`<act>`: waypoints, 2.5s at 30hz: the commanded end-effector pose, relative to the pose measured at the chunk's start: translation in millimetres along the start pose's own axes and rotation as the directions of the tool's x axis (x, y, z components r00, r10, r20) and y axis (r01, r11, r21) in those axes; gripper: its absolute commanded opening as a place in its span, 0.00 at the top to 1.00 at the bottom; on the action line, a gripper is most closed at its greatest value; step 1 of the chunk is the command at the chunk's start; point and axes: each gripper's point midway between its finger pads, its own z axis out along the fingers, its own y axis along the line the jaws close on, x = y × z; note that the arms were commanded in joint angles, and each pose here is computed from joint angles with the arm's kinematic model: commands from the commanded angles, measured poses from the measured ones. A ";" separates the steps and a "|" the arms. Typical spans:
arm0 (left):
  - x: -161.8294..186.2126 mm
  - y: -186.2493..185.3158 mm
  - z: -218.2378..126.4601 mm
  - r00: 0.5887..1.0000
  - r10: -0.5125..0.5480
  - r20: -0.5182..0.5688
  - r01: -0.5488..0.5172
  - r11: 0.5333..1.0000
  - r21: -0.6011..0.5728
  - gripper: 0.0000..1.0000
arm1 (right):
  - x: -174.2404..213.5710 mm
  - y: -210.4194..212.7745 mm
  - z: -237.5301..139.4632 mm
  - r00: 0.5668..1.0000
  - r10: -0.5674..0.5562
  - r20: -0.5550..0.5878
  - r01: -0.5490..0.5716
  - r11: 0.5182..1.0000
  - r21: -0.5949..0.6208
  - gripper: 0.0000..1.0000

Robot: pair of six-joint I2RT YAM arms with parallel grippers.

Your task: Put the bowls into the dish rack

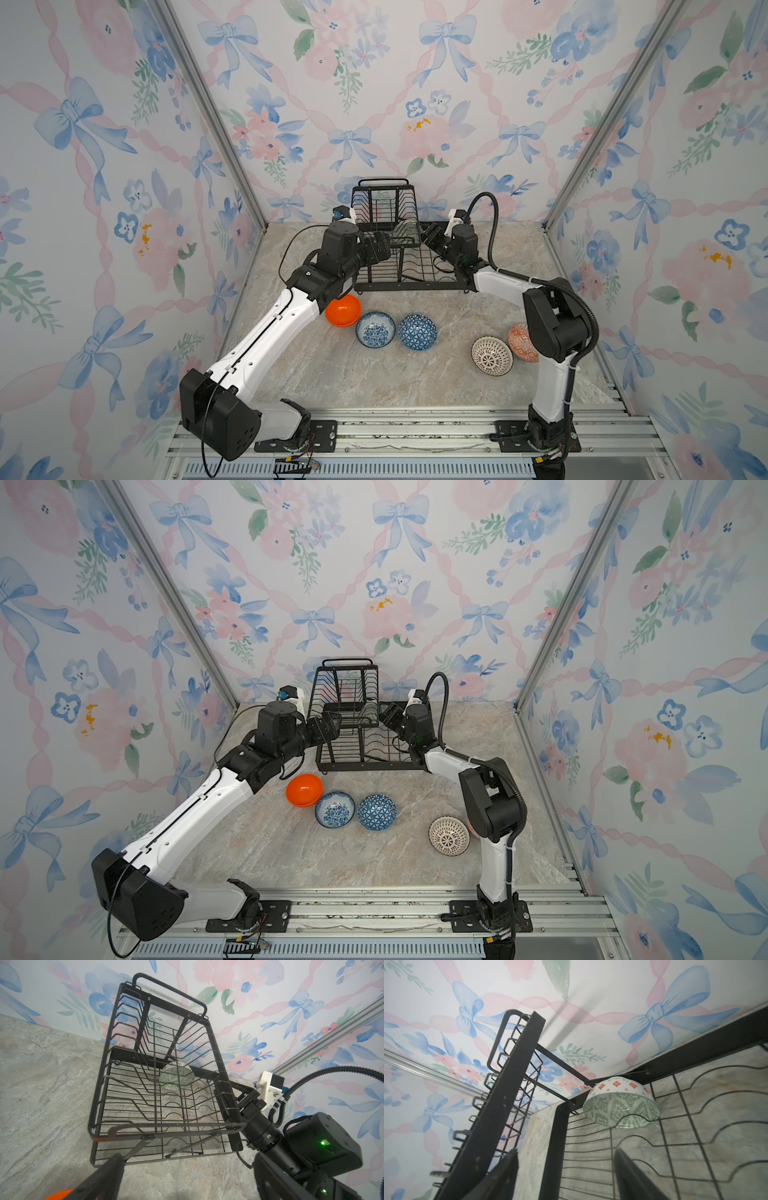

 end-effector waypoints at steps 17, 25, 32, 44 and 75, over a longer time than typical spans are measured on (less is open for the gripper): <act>53.7 41.8 -39.1 0.969 -0.207 -0.134 0.201 0.978 -0.054 0.02 | -25.1 -41.1 -154.2 0.961 -0.215 -0.177 0.275 0.825 0.494 0.03; 81.3 66.8 -51.5 0.925 -0.350 -0.148 0.329 0.933 -0.147 0.02 | -70.7 -49.8 -219.2 0.946 -0.288 -0.147 0.312 0.695 0.647 0.03; 129.1 98.7 -50.0 0.880 -0.423 -0.215 0.369 0.895 -0.248 0.02 | -59.7 -39.6 -231.8 0.977 -0.168 -0.135 0.213 0.840 0.499 0.03; 169.9 178.2 -63.2 0.826 -0.516 -0.227 0.359 0.792 -0.495 0.02 | -15.3 41.0 -226.4 0.886 -0.404 -0.226 0.455 0.850 0.266 0.03; 196.7 235.5 -22.5 0.784 -0.480 -0.393 0.155 0.765 -0.625 0.43 | 88.7 145.0 -205.0 0.602 -0.767 -0.219 0.778 0.626 -0.055 0.03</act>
